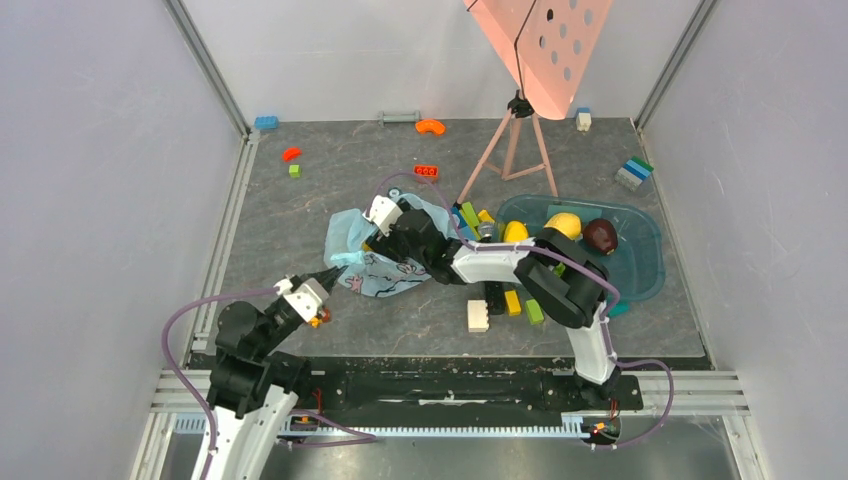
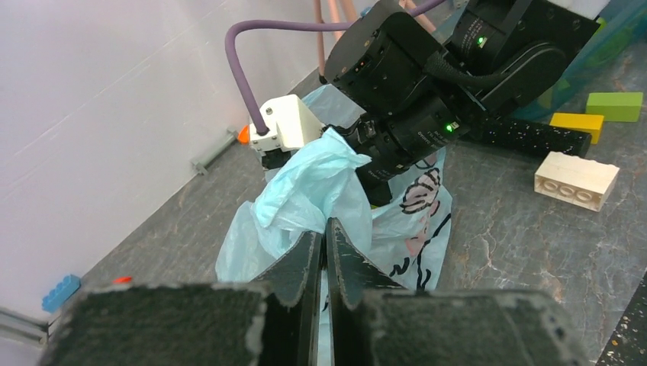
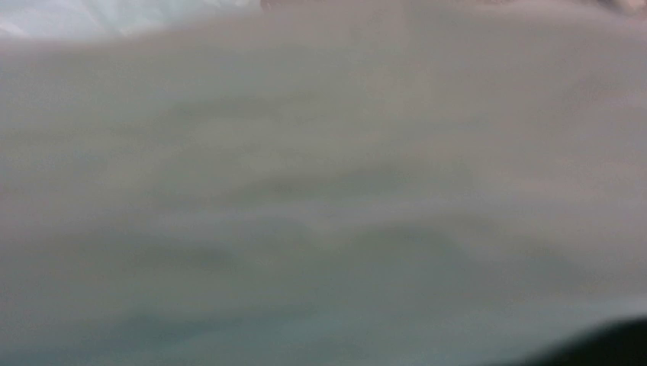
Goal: Take the fake fruits out of the plastic bag
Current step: Take out the fake fruit from the plastic bag.
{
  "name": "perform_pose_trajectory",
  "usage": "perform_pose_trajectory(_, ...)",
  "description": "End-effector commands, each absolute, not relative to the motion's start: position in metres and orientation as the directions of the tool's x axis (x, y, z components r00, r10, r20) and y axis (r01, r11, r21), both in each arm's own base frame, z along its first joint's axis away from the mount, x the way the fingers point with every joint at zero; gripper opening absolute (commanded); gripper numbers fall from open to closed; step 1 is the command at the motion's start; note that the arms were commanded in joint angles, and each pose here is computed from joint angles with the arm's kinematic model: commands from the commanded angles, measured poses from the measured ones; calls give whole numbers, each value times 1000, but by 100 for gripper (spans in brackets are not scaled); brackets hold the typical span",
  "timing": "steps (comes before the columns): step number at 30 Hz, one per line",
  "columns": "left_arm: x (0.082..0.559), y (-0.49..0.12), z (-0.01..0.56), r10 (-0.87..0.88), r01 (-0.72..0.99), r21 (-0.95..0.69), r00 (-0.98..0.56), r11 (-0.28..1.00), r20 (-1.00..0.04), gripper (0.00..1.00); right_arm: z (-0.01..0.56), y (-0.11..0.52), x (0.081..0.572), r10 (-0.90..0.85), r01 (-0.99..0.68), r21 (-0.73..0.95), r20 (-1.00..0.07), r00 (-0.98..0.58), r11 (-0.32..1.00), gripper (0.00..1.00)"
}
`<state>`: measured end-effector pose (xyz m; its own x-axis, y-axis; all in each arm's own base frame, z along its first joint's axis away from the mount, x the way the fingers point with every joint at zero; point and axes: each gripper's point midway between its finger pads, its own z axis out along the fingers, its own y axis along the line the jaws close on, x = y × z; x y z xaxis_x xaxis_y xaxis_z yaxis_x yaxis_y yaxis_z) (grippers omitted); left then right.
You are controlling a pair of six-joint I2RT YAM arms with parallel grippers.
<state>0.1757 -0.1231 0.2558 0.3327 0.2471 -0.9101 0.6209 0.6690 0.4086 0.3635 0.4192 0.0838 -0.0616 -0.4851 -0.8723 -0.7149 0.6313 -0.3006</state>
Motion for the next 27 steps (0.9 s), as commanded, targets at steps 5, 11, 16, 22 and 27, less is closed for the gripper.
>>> perform_pose_trajectory(5,200,-113,249,281,572,385,264,725,-923,11,63,427,400,-491,-713,-279,-865,-104,644,81)
perform_pose_trajectory(11,205,-116,244,291,590,369,227,718,-929,10,38,427,412,-533,-732,-259,-830,-165,630,81)
perform_pose_trajectory(16,207,-114,238,292,586,359,210,727,-933,10,25,424,415,-556,-738,-249,-806,-201,627,80)
perform_pose_trajectory(22,208,-113,232,291,581,352,199,734,-936,9,13,423,418,-573,-758,-207,-779,-255,618,65)
perform_pose_trajectory(27,208,-111,231,286,568,353,207,743,-936,9,17,421,420,-559,-749,-196,-785,-267,633,48)
